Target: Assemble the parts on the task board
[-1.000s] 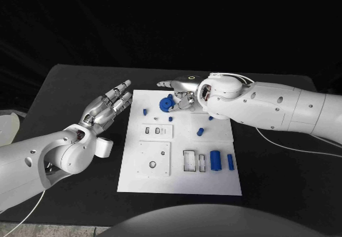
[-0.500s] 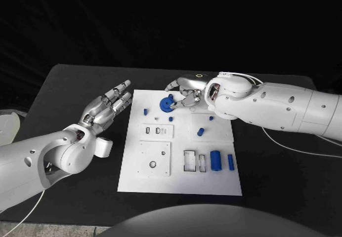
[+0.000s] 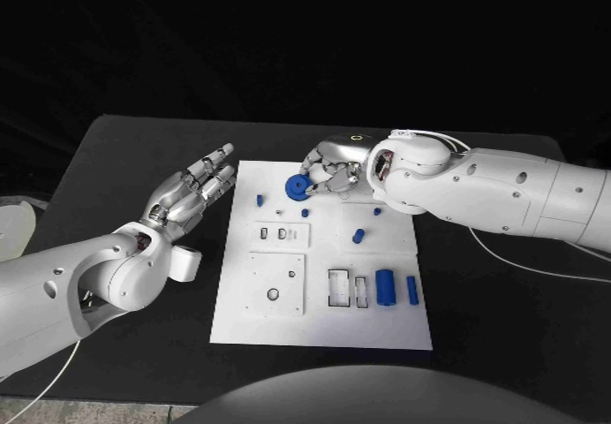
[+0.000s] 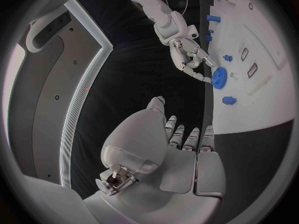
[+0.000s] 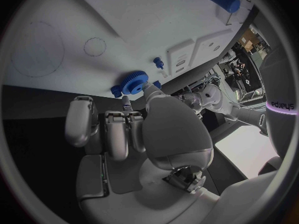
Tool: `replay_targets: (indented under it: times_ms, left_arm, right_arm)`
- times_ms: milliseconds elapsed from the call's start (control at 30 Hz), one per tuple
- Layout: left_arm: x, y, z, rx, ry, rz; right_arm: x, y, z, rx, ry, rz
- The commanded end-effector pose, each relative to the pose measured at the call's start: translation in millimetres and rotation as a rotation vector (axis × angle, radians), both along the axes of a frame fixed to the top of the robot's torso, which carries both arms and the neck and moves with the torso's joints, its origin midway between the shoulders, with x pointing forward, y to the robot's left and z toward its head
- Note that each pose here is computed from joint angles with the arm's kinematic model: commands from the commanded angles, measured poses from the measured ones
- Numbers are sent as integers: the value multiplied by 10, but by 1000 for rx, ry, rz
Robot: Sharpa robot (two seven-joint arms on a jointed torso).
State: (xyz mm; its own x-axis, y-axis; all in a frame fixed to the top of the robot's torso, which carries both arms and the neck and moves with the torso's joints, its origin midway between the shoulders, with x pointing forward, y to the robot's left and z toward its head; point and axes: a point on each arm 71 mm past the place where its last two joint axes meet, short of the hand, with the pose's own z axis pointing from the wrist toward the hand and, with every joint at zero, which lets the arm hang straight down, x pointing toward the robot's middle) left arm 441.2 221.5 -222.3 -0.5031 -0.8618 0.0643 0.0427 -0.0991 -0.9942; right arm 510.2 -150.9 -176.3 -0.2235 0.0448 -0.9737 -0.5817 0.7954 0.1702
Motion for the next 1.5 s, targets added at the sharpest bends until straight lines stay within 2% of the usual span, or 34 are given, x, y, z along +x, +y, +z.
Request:
replay_targets:
  times_ms: [33,300,500,700,833,1067,1200,1333,1500]
  left_arm:
    - [-6,-19,11,-18,-5,-14]
    - [-8,-20,12,-20,-5,-15]
    - [-9,-10,13,-20,-5,-12]
    - [-12,7,14,-18,-5,-7]
    - [-15,15,16,-17,-5,-4]
    - [-17,23,16,-16,-5,-2]
    - [-20,22,17,-16,-4,-2]
    - [-18,26,15,-16,-4,-2]
    - [-17,30,10,-16,-2,-3]
  right_arm:
    - [-7,-17,-37,-21,33,5]
    - [-1,-72,-60,-29,45,-10]
    - [11,-156,-48,-11,25,-29]
    - [16,-292,-7,32,1,-66]
    - [-6,-434,86,63,-6,-101]
    - [-140,-731,359,73,-40,-150]
    - [-233,-901,431,46,-47,-171]
    - [-312,-1068,406,24,-33,-194]
    - [-386,-1273,285,19,-20,-226]
